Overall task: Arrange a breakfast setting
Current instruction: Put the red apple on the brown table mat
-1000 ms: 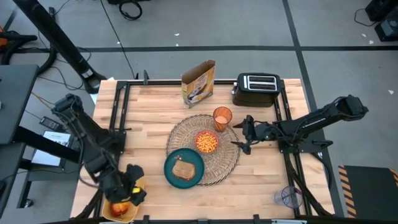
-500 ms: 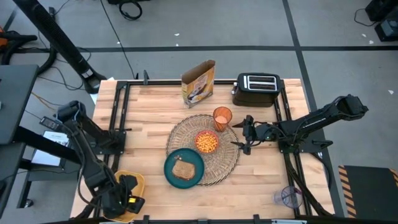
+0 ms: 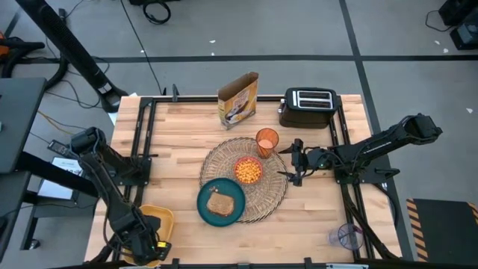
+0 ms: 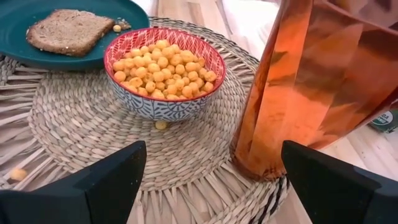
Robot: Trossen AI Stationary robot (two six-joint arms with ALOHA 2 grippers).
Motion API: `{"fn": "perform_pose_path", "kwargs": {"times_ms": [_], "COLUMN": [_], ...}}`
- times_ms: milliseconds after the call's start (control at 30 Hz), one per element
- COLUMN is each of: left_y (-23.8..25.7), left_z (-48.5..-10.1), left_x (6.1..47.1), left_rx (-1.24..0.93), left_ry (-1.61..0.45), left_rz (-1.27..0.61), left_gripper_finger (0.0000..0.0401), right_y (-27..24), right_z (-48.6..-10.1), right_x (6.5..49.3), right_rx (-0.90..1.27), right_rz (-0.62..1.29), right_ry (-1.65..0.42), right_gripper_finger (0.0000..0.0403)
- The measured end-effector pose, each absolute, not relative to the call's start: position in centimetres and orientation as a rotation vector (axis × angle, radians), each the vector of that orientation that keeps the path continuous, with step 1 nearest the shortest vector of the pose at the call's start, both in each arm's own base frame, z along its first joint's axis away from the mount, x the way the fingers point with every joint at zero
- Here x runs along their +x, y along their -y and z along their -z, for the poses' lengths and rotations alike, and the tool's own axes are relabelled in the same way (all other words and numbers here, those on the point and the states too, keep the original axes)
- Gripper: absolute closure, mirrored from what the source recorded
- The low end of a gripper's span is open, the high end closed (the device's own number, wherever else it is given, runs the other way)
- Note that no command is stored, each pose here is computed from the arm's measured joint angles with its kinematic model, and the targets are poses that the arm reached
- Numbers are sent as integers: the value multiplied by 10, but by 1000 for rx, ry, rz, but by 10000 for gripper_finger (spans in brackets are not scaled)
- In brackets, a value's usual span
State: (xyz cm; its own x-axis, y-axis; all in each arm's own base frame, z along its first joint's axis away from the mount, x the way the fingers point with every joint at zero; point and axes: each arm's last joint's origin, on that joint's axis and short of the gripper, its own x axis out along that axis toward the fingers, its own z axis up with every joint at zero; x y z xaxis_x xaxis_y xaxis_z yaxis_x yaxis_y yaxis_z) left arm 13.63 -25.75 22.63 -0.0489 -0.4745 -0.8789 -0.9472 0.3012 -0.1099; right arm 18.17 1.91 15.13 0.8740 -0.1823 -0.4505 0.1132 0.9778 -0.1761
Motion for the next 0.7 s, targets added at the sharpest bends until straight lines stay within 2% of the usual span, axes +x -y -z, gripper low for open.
{"fn": "perform_pose_path", "kwargs": {"times_ms": [200,433,700], "left_y": [248,250,254], "left_z": [-216,-218,-207], "left_x": [130,146,148], "left_rx": [-1190,-1292,-1240], "left_ry": [-1714,-1705,-1800], "left_rz": [-849,-769,-799], "left_gripper_finger": [87,87,87], "right_y": [-19,-19,-19], "right_z": [-151,-151,-150], "right_x": [182,181,181], "right_rx": [-150,-163,-163], "right_rz": [149,144,144], "right_ry": [-489,-493,-501], "right_gripper_finger": [21,21,21]}}
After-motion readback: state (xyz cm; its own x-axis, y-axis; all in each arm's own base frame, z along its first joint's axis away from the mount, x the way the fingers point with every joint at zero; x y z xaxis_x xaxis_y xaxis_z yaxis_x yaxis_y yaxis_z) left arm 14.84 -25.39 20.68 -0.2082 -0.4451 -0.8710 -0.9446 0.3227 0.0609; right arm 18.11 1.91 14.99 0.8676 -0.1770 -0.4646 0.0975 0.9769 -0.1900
